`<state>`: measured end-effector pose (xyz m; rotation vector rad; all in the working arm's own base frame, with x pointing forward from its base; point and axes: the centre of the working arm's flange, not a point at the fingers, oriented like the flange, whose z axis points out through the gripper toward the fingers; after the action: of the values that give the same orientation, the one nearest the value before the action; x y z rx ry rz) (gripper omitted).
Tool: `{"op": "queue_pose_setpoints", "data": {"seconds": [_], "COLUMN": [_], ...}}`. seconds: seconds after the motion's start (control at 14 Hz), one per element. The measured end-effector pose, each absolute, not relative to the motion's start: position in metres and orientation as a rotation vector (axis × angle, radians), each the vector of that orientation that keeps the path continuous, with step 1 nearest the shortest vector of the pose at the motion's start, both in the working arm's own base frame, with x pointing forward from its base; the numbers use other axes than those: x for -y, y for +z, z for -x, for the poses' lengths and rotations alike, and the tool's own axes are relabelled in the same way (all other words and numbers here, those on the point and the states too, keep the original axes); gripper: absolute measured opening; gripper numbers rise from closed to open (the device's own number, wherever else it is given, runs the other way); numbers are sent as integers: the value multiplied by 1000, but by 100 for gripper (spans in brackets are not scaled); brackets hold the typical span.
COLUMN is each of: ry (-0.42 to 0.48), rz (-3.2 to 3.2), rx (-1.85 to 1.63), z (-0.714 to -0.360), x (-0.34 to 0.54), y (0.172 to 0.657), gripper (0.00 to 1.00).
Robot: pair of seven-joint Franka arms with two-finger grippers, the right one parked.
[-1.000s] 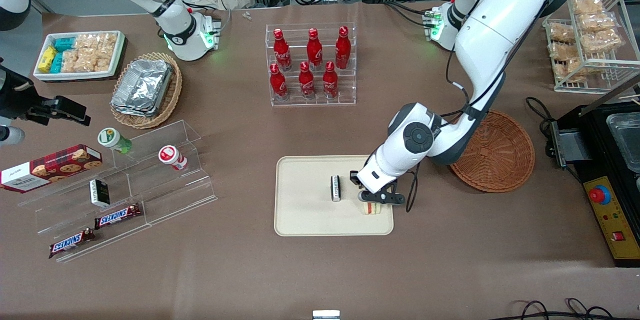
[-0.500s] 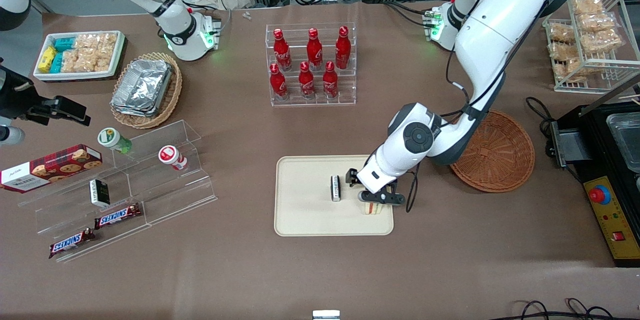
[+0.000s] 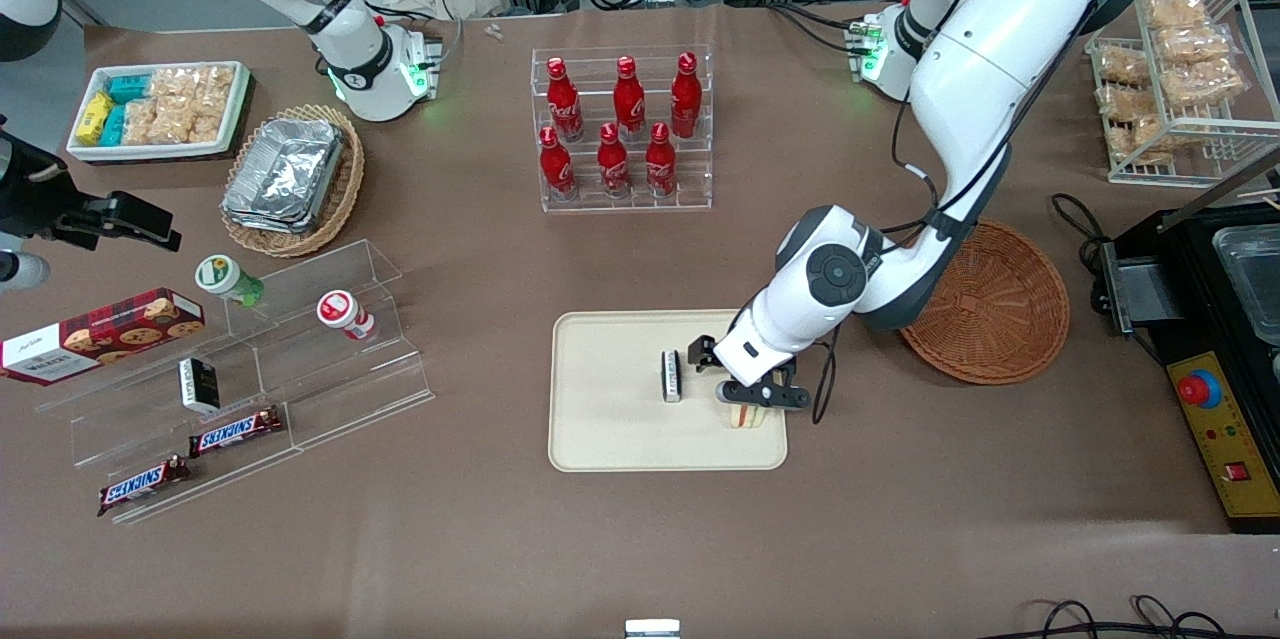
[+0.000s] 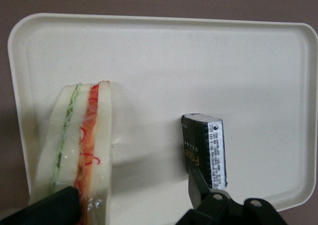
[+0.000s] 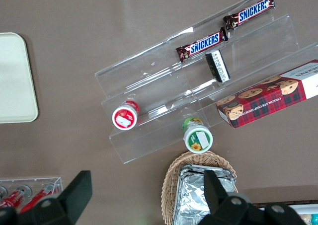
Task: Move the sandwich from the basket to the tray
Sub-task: 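Lower the sandwich onto the tray and open the left gripper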
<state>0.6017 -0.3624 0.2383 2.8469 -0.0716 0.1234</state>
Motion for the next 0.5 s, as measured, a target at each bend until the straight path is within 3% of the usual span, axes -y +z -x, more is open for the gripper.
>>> {"op": "queue_pose_setpoints", "data": {"seconds": [0.5], "ry": [186], "rz": [-2826], "rx": [60], "z": [-616], "x": [362], "y": [260], "gripper": [100]}}
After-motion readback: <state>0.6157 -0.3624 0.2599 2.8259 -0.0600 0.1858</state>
